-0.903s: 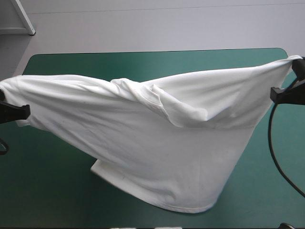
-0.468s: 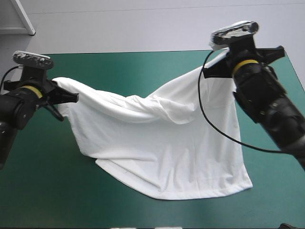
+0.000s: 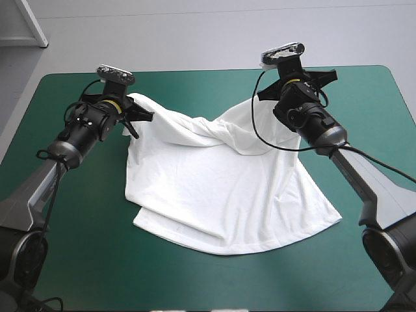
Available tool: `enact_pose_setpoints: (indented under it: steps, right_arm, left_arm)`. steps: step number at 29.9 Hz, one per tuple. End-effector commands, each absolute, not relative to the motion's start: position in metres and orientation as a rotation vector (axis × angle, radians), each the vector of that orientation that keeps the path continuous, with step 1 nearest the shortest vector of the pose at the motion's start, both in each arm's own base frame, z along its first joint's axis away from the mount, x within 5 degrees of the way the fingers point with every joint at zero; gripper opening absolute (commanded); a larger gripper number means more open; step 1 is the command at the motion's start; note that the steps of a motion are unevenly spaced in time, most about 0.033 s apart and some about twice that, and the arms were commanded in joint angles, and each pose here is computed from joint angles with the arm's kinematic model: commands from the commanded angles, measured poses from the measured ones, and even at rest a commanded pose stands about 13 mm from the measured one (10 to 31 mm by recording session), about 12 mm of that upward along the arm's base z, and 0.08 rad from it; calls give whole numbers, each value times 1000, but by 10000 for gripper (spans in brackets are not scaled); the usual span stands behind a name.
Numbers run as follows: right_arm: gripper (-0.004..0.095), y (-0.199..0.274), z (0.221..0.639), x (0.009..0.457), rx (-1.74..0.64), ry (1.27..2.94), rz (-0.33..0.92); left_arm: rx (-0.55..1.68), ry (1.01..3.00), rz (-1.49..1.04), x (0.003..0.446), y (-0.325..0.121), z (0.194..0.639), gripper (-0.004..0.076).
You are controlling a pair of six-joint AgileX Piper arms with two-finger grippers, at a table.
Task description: Fold the cloth
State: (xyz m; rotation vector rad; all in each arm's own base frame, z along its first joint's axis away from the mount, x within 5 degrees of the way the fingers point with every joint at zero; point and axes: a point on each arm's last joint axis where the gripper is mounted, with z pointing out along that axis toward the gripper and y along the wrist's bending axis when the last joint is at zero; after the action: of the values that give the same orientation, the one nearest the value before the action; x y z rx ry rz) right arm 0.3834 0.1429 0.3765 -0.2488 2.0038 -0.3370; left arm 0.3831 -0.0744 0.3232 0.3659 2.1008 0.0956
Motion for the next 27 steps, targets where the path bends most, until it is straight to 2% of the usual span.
enact_pose_setpoints:
  steps: [1, 2, 6, 8, 9, 16, 21, 24, 27]
  right_arm:
    - [115, 135, 395, 387, -218, 1925, -247]
    - [187, 134, 391, 391, -206, 1941, -226]
    - [685, 124, 387, 395, -156, 1972, -214]
    - [883, 117, 393, 388, -148, 1992, -265]
    - [936, 114, 397, 383, -141, 2005, -285]
    - [867, 86, 451, 311, -84, 2101, -257]
    - [758, 65, 473, 256, -51, 2219, -238]
    - [696, 56, 484, 228, -51, 2236, -199]
    - [645, 53, 485, 204, -107, 2240, -104]
  left_arm:
    - [322, 1910, 19, 392, -81, 347, 126]
    - [321, 1905, 14, 394, -82, 345, 178]
    - [317, 1928, 19, 399, -82, 342, 440]
    - [293, 1989, 40, 393, -78, 351, 477]
    - [278, 2012, 48, 390, -76, 358, 474]
    - [230, 2327, 115, 328, -57, 416, 473]
    - [329, 2521, 24, 285, -57, 426, 473]
    - [347, 2530, -104, 268, -62, 429, 473]
    - [358, 2542, -175, 253, -63, 425, 473]
